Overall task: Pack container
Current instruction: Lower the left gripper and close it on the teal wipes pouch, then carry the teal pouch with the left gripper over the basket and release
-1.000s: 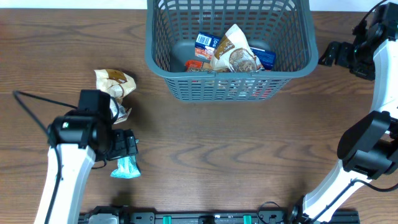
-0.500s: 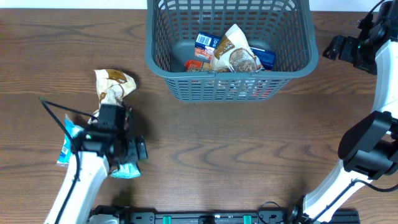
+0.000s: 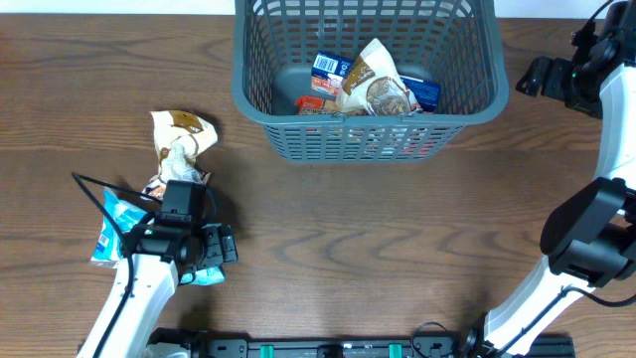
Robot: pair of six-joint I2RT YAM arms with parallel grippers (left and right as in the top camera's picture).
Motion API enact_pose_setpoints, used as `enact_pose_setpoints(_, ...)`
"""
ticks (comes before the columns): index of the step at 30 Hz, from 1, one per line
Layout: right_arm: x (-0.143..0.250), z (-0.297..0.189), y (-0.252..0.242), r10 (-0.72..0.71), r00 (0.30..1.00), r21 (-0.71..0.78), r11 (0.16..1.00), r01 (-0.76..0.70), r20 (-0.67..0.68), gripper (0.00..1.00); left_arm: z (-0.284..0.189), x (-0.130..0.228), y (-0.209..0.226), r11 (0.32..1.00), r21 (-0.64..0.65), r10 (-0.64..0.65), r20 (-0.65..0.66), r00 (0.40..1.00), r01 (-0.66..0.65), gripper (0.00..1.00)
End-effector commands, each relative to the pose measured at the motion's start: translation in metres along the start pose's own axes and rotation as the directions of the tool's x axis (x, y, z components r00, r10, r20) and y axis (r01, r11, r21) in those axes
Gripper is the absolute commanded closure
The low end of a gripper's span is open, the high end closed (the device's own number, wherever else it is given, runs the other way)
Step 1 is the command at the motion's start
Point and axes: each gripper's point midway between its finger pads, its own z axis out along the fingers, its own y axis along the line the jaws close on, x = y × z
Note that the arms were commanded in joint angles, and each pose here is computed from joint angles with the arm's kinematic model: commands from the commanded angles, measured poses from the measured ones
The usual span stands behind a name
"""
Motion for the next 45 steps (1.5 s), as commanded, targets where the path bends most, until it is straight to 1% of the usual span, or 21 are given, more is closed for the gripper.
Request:
enact_pose_setpoints(1,0.0,-0.004,-0.003,-0.007,1.0,-0.003,1.0,0.007,0.006,0.01,0.01,0.002,0.005,0.999,-0.045,-0.006,-0.026,1.0,0.005,0.01)
enact_pose_setpoints(8,-0.001,-0.004,-0.004,-0.016,1.0,-0.003,1.0,0.016,0.007,0.01,0.029,0.003,0.004,0.998,-0.067,-0.015,-0.083,0.996,0.01,0.01)
enact_pose_setpoints(15,-0.001,-0.004,-0.004,-0.018,1.0,-0.002,1.0,0.018,0.01,0.01,0.038,0.003,0.004,0.997,-0.075,-0.022,-0.103,0.994,0.014,0.0)
enact_pose_setpoints(17,-0.002,-0.004,-0.004,-0.017,1.0,-0.002,1.0,0.017,0.012,0.01,0.039,0.003,0.003,0.997,-0.075,-0.022,-0.103,0.994,0.014,0.09)
enact_pose_setpoints(19,-0.003,-0.004,-0.004,-0.018,1.0,-0.002,1.0,0.018,0.015,0.01,0.039,0.002,0.003,0.997,-0.075,-0.022,-0.102,0.995,0.014,0.22)
enact_pose_setpoints(20,-0.003,-0.004,-0.004,-0.018,1.0,-0.002,1.0,0.018,0.018,0.01,0.039,0.002,0.003,0.997,-0.075,-0.022,-0.102,0.995,0.014,0.31)
enact_pose_setpoints(21,-0.004,-0.004,-0.004,-0.018,1.0,-0.002,1.0,0.018,0.02,0.01,0.039,0.002,0.003,0.997,-0.075,-0.022,-0.101,0.995,0.014,0.36)
enact_pose_setpoints(22,-0.005,-0.004,-0.004,-0.018,1.0,-0.002,1.0,0.019,0.023,0.01,0.039,0.002,0.003,0.997,-0.075,-0.022,-0.102,0.995,0.014,0.37)
enact_pose_setpoints(25,-0.005,-0.004,-0.004,-0.018,1.0,-0.002,1.0,0.018,0.024,0.01,0.039,0.002,0.003,0.997,-0.074,-0.022,-0.1,0.995,0.014,0.51)
enact_pose_setpoints(26,-0.005,-0.004,-0.004,-0.018,1.0,-0.002,1.0,0.018,0.024,0.01,0.039,0.002,0.003,0.997,-0.074,-0.022,-0.099,0.995,0.014,0.6)
enact_pose_setpoints(27,-0.005,-0.004,-0.004,-0.018,1.0,-0.002,1.0,0.018,0.024,0.01,0.039,0.002,0.003,0.997,-0.074,-0.022,-0.099,0.995,0.014,0.67)
enact_pose_setpoints(28,-0.005,-0.004,-0.004,-0.018,1.0,-0.002,1.0,0.018,0.025,0.01,0.039,0.002,0.003,0.997,-0.074,-0.022,-0.099,0.995,0.014,0.7)
enact_pose_setpoints(31,-0.005,-0.004,-0.004,-0.018,0.999,-0.002,1.0,0.018,0.026,0.01,0.039,0.001,0.003,0.997,-0.073,-0.022,-0.098,0.995,0.015,0.71)
enact_pose_setpoints(33,-0.006,-0.004,-0.003,-0.018,0.999,-0.002,1.0,0.018,0.027,0.01,0.039,0.0,0.002,0.997,-0.069,-0.022,-0.091,0.996,0.016,0.81)
enact_pose_setpoints(34,-0.006,-0.004,-0.003,-0.018,0.999,-0.002,1.0,0.018,0.027,0.01,0.038,-0.002,0.001,0.998,-0.064,-0.022,-0.088,0.996,0.016,0.81)
enact_pose_setpoints(36,-0.006,-0.004,-0.003,-0.018,0.999,-0.002,1.0,0.018,0.027,0.01,0.035,-0.007,-0.001,0.998,-0.056,-0.022,-0.074,0.997,0.018,0.94)
enact_pose_setpoints(41,-0.005,-0.004,-0.003,-0.018,0.999,-0.002,1.0,0.018,0.026,0.01,0.021,-0.029,-0.02,0.999,0.033,-0.026,-0.026,0.999,0.027,0.94)
enact_pose_setpoints(43,-0.006,-0.004,-0.003,-0.018,0.999,-0.002,1.0,0.018,0.027,0.01,0.009,-0.04,-0.031,0.996,0.087,-0.028,0.006,1.0,0.027,0.94)
enact_pose_setpoints(45,-0.006,-0.004,-0.003,-0.018,0.999,-0.002,1.0,0.018,0.027,0.01,-0.005,-0.053,-0.036,0.993,0.114,-0.03,0.051,0.998,0.024,0.94)
